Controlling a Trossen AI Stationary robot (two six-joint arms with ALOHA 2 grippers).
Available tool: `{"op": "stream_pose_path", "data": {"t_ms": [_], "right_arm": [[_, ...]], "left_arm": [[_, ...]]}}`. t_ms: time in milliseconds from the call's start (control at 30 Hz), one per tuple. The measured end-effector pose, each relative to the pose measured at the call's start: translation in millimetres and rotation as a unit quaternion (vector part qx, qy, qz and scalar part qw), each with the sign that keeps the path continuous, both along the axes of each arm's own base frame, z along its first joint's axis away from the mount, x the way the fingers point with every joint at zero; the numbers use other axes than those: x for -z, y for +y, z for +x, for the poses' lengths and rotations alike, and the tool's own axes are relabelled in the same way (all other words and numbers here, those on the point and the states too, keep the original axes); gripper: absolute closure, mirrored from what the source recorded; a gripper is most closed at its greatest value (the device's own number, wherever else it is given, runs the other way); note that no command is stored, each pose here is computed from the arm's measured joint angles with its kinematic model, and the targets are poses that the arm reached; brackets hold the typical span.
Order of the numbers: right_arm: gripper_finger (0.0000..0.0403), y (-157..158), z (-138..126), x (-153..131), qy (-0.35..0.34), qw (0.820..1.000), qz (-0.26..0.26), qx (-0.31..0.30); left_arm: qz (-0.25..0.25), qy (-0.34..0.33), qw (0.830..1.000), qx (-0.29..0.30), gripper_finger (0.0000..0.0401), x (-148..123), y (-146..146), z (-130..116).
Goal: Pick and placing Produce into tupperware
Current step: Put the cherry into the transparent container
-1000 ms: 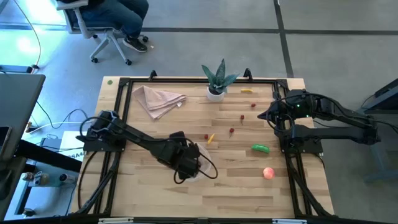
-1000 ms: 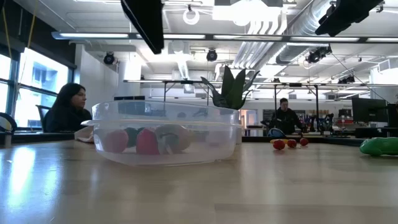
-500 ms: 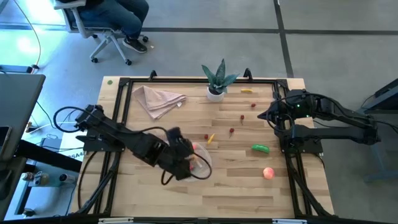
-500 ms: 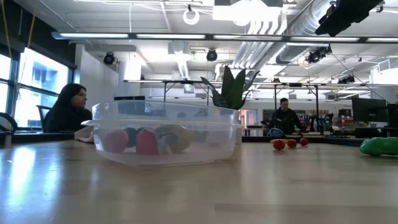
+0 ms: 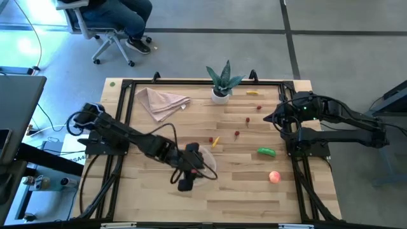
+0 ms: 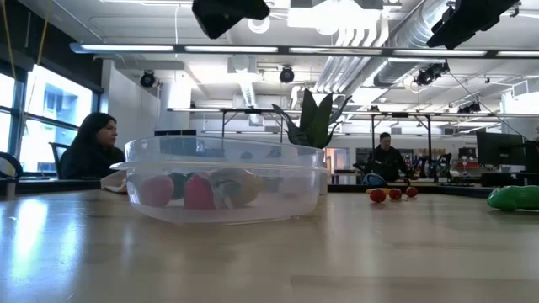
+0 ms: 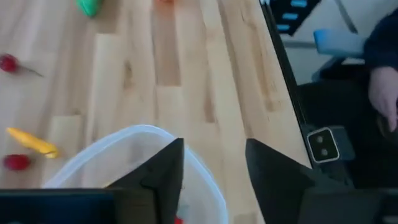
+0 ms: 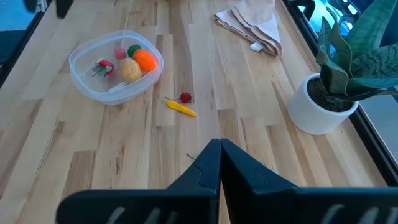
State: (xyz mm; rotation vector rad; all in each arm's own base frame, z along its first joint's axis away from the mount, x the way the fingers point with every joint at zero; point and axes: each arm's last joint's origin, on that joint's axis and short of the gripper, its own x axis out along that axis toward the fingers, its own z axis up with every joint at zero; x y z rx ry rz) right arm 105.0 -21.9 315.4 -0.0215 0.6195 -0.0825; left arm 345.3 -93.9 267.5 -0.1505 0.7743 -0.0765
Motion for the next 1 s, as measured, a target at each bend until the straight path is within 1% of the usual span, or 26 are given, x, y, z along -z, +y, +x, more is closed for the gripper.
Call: {"op": "stream_pose_path", "data": {"t_ms": [167,300,367,400,467,600,667,733,800,1000], "right_arm": [[0.0402,0.0,0.1,0.0,0.0,1.0,0.0,0.0],[0.0402,0.0,0.0,0.0,0.0,1.0,0.0,0.0],[0.0402,0.0,-0.1,0.0,0.0,1.0,0.0,0.0],[0.0402,0.0,0.0,0.0,0.0,1.0,0.0,0.0],[0.0402,0.0,0.0,0.0,0.0,1.0,0.0,0.0],[0.0402,0.0,0.0,0.0,0.0,1.0,0.0,0.0],[0.0402,0.0,0.1,0.0,0.0,1.0,0.0,0.0],[0.0402,0.0,0.0,0.1,0.0,1.0,0.0,0.0],[0.0402,0.0,0.0,0.0,0.0,1.0,0.0,0.0],[0.0402,0.1,0.0,0.0,0.0,1.0,0.0,-0.001]], "left_arm": [[0.005,-0.04,0.999,-0.009,0.0284,-23.4,9.8,-28.4],[0.021,-0.07,0.997,-0.039,0.0304,-32.2,17.8,-62.3],[0.031,-0.085,0.994,-0.066,0.0309,-33.2,24.3,-80.2],[0.026,-0.101,0.992,-0.076,0.0311,-34.4,27.0,-88.0],[0.022,-0.112,0.99,-0.086,0.0313,-32.2,33.1,-106.6],[-0.005,-0.151,0.983,-0.101,0.0311,-27.2,41.9,-135.8],[-0.022,-0.183,0.978,-0.098,0.0311,-27.3,43.7,-143.5],[-0.035,-0.182,0.979,-0.081,0.0313,-20.8,45.4,-153.7],[-0.052,-0.199,0.976,-0.067,0.0315,-19.5,45.3,-156.7],[-0.048,-0.185,0.979,-0.064,0.0316,-3.1,49.4,-171.5]]}}
